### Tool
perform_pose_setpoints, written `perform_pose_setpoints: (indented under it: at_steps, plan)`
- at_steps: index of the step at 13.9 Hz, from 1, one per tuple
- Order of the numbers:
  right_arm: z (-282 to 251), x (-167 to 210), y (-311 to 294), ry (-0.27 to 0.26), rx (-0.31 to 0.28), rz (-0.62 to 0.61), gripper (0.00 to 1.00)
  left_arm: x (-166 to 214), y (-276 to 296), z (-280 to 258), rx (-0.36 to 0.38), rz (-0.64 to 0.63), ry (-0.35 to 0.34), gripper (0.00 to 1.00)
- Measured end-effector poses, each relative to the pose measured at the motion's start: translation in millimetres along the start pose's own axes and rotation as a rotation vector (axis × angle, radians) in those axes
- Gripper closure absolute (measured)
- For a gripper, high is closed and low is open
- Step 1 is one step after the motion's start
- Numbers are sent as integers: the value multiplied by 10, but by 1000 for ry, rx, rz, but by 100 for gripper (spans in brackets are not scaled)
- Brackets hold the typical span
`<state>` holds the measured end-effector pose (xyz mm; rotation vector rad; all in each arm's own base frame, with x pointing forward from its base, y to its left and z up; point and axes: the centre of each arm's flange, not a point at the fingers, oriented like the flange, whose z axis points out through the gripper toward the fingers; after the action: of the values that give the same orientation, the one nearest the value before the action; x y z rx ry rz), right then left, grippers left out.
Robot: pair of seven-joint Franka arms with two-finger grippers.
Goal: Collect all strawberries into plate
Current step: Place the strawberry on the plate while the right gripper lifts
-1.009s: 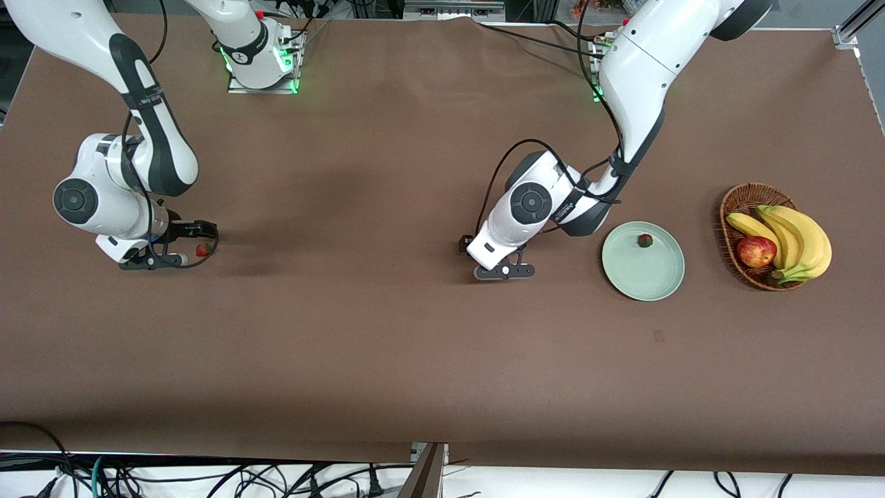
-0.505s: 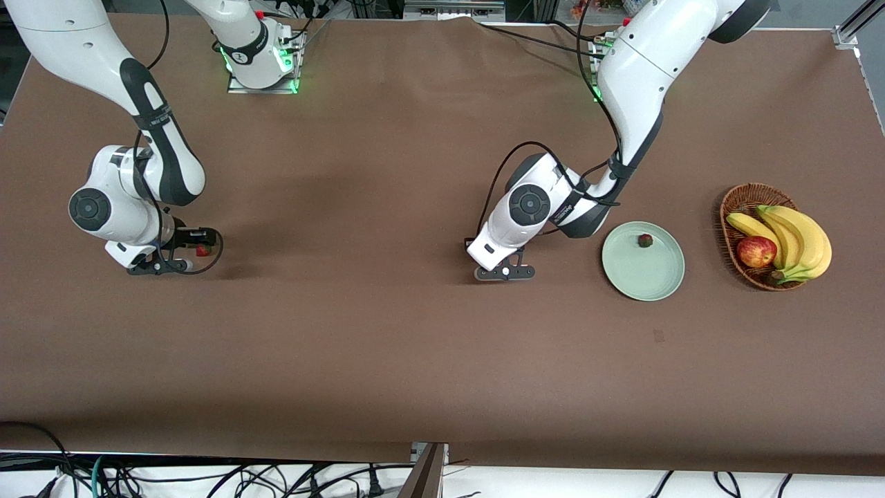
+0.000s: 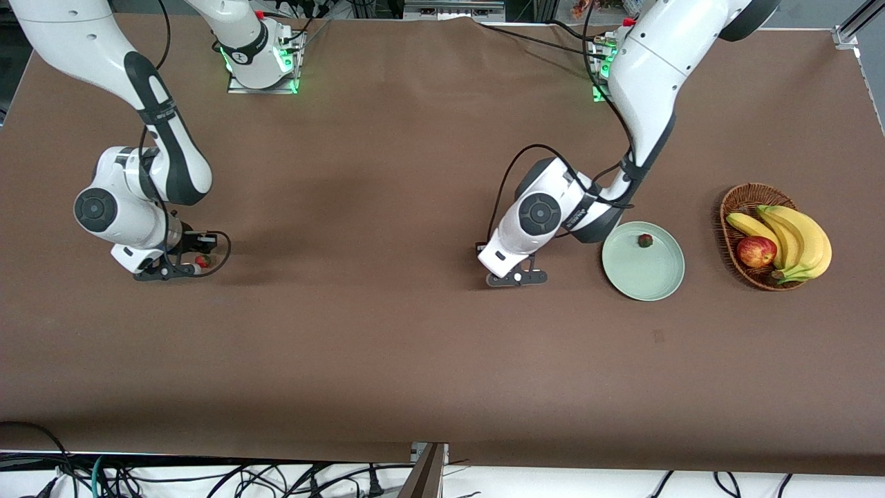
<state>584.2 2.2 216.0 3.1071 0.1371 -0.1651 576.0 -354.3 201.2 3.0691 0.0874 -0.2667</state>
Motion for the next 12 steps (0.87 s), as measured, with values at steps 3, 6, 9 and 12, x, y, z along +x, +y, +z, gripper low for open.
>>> perform_pose_setpoints:
  at_steps: [3,6,9,12]
  plan:
    - [-401,196,-1123,17,18,94,99,109,-425,-355,64,99,-87,69]
    - [-509,189,-2370,42,60,188,99,243,-968,-646,80,215,-151,69]
    - [-489,258,-2790,50,79,217,99,381,-1486,-767,63,324,-196,69]
    - [-434,381,-2218,-15,36,146,93,504,-1898,-773,27,464,-208,69]
